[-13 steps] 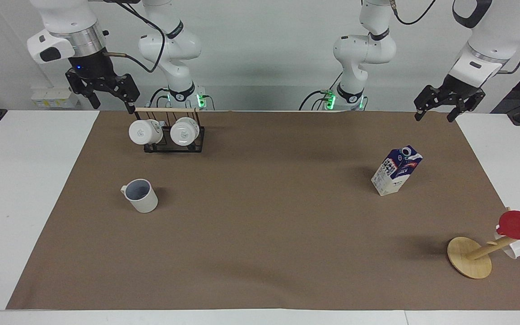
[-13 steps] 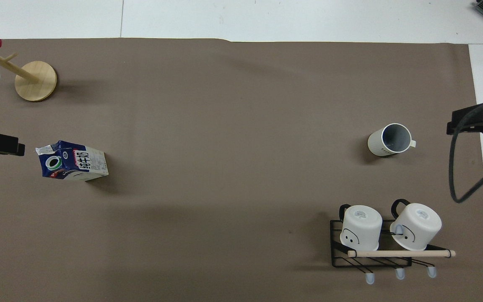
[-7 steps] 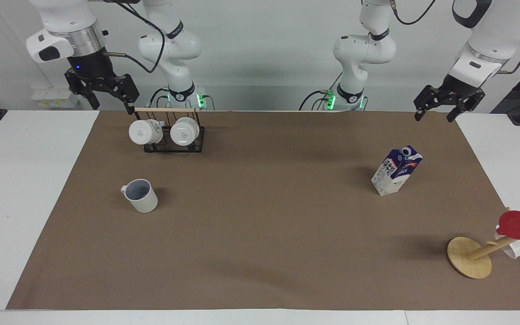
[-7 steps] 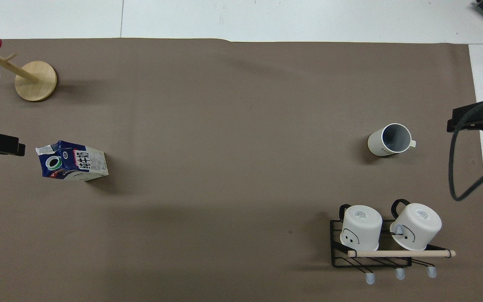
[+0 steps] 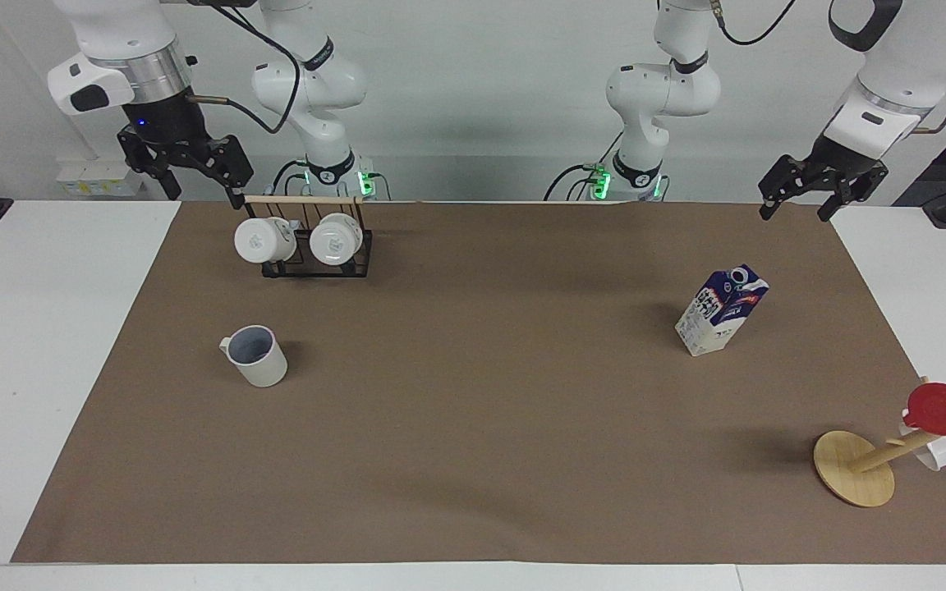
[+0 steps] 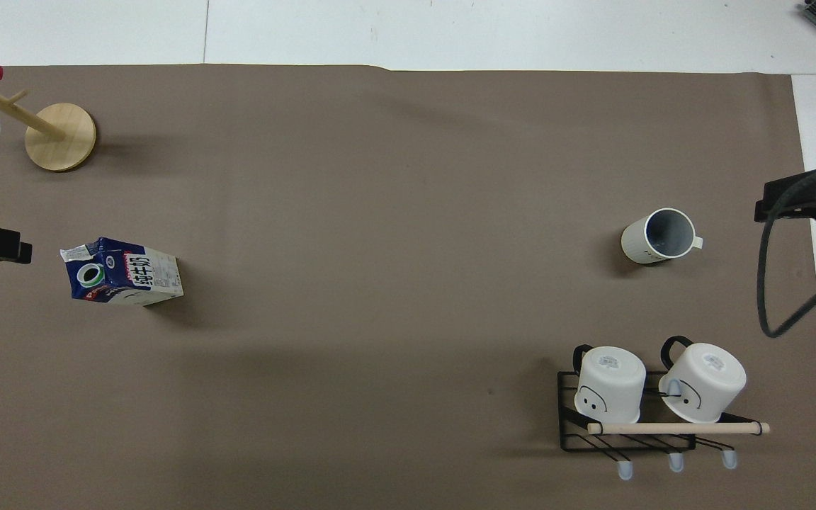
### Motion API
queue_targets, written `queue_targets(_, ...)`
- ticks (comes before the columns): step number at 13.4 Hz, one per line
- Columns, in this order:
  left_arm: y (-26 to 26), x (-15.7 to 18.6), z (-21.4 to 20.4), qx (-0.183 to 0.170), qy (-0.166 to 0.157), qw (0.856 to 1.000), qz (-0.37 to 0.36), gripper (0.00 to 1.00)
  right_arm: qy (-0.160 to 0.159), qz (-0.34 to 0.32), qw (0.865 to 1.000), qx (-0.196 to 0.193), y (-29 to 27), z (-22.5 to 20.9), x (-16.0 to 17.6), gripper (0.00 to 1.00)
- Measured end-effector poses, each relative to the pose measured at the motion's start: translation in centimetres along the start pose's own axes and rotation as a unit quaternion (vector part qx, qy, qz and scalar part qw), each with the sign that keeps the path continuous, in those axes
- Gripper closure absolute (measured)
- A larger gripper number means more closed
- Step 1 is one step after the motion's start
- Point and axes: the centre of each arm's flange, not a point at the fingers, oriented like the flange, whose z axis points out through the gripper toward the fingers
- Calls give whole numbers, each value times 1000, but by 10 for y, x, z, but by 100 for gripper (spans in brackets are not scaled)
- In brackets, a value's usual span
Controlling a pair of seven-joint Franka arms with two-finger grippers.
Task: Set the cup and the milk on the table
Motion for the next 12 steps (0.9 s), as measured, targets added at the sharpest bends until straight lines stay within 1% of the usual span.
queue_targets(4, -8, 0, 0, 0, 0, 1000, -7, 0, -3, 0, 1000, -1, -1, 6, 2, 0)
queue_targets(12, -5, 0, 0, 0, 0, 1000, -5, 0, 10, 6, 1000, 1, 4, 26, 13, 0)
